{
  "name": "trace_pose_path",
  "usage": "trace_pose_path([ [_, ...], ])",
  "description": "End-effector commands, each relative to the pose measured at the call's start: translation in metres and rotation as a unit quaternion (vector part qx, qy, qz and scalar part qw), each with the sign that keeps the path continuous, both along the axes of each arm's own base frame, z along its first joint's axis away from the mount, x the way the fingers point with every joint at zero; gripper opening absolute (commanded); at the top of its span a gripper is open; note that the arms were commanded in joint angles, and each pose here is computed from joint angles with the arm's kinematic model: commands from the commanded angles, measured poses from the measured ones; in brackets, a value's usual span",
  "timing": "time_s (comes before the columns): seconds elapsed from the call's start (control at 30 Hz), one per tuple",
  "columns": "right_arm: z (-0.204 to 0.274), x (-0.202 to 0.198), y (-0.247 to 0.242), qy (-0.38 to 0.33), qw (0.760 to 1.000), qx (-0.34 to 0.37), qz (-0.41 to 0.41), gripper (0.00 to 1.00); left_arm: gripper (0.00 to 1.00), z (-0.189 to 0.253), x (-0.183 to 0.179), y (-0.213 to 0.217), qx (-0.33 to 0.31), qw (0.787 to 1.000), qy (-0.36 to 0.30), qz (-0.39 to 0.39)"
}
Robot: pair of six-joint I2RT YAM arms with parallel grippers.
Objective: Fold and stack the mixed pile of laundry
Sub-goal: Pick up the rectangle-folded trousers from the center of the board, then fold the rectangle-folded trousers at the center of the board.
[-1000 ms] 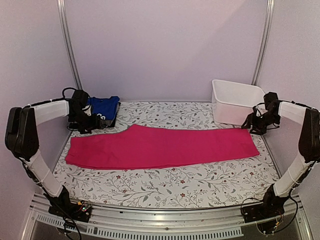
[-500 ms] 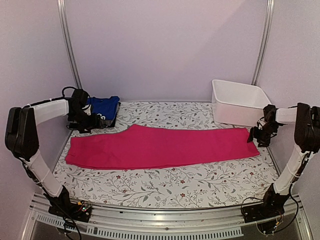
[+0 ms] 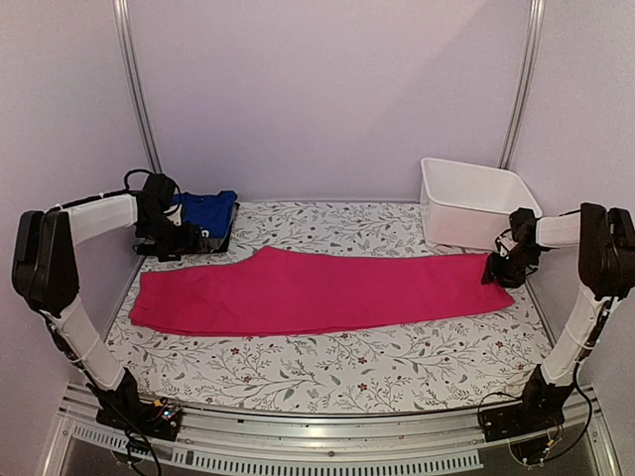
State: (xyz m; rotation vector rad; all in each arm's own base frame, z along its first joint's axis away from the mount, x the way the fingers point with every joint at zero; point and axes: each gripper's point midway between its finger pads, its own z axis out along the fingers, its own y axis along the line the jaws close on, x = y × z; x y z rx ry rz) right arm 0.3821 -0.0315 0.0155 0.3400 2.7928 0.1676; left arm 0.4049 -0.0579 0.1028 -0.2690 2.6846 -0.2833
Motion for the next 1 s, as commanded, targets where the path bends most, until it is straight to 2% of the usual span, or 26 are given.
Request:
trace_pose_path([
  [0.0, -0.034, -0.037, 0.049, 0.082, 0.994, 0.066, 0.036, 0.42, 0.81, 0.003, 0.006, 0.001, 0.011, 1.000, -0.005, -0.006],
  [0.13, -0.021, -0.035, 0.050, 0.078, 0.994, 0.071, 0.022, 0.01, 0.85, 0.002, 0.007, 0.002, 0.014, 1.000, -0.005, -0.005],
  [0.23, 0.012, -0.026, 0.042, 0.046, 0.998, 0.052, 0.012, 0.00, 0.90, 0.003, 0.008, 0.004, 0.016, 1.000, -0.006, -0.003],
  [0.33, 0.049, -0.024, 0.023, 0.011, 0.999, 0.032, -0.025, 0.00, 0.99, 0.003, 0.008, 0.005, 0.018, 1.000, -0.007, -0.001],
  [0.5, 0.103, -0.040, -0.047, -0.058, 0.985, 0.025, -0.158, 0.00, 1.00, 0.006, 0.004, 0.011, 0.012, 1.000, -0.013, 0.011],
  [0.6, 0.135, -0.041, -0.066, -0.109, 0.975, 0.027, -0.192, 0.00, 1.00, 0.013, 0.004, 0.017, -0.004, 0.999, -0.027, 0.026],
  [0.77, 0.179, -0.013, -0.006, -0.188, 0.971, 0.127, -0.073, 0.00, 1.00, 0.039, 0.006, 0.028, -0.028, 0.995, -0.085, 0.047],
  [0.87, 0.191, -0.001, 0.062, -0.197, 0.964, 0.173, 0.034, 0.00, 1.00, 0.047, 0.005, 0.023, -0.055, 0.992, -0.105, 0.044],
  [0.97, 0.201, 0.003, 0.141, -0.192, 0.941, 0.246, 0.129, 0.00, 1.00, 0.048, 0.003, 0.023, -0.083, 0.990, -0.105, 0.045],
])
